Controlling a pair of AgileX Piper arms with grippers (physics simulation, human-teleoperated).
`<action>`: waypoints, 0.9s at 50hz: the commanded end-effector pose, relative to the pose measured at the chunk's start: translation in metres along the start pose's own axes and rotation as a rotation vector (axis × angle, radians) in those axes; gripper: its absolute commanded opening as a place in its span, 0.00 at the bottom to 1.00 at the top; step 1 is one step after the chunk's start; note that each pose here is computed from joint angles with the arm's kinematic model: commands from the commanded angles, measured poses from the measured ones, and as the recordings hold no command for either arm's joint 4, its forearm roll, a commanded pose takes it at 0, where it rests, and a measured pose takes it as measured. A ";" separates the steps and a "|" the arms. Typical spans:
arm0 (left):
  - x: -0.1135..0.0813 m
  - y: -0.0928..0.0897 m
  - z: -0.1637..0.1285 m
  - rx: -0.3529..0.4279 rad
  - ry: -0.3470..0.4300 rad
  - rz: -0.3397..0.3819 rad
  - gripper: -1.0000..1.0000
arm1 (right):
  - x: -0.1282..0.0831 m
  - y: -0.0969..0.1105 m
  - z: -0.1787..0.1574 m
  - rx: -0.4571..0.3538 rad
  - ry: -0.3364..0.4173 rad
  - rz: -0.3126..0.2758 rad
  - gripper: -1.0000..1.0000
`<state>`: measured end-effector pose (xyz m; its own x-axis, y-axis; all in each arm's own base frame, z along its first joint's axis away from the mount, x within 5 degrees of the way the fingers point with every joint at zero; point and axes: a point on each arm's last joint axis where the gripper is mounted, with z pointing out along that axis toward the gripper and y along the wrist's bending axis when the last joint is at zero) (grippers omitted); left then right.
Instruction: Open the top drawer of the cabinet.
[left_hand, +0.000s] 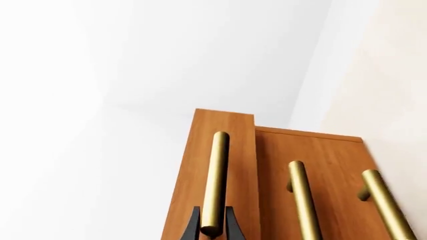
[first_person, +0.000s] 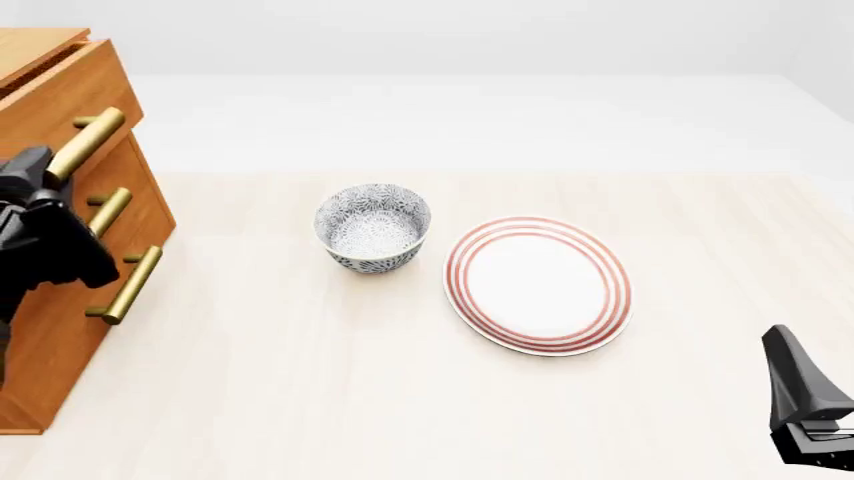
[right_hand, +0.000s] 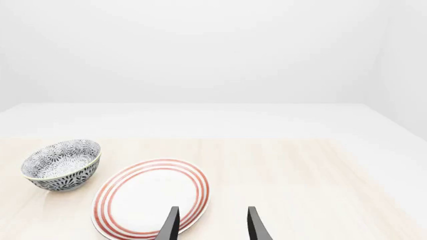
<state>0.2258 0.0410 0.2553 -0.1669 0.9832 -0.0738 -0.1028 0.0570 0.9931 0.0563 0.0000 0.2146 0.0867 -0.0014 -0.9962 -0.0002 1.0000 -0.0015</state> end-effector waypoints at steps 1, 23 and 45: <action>-0.013 -0.007 -0.004 0.041 -0.053 0.004 0.00 | 0.000 0.000 0.000 0.000 0.000 0.000 1.00; -0.029 -0.005 -0.010 0.043 -0.127 0.009 0.00 | 0.000 0.000 0.000 0.000 0.000 0.000 1.00; -0.041 -0.003 -0.019 0.036 -0.185 0.009 0.00 | 0.000 0.000 0.000 0.000 0.000 0.000 1.00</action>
<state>0.2240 0.0107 0.2579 -0.0408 0.9981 -0.0471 -0.0771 0.0438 0.9961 0.0563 0.0000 0.2146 0.0867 -0.0015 -0.9962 -0.0002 1.0000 -0.0015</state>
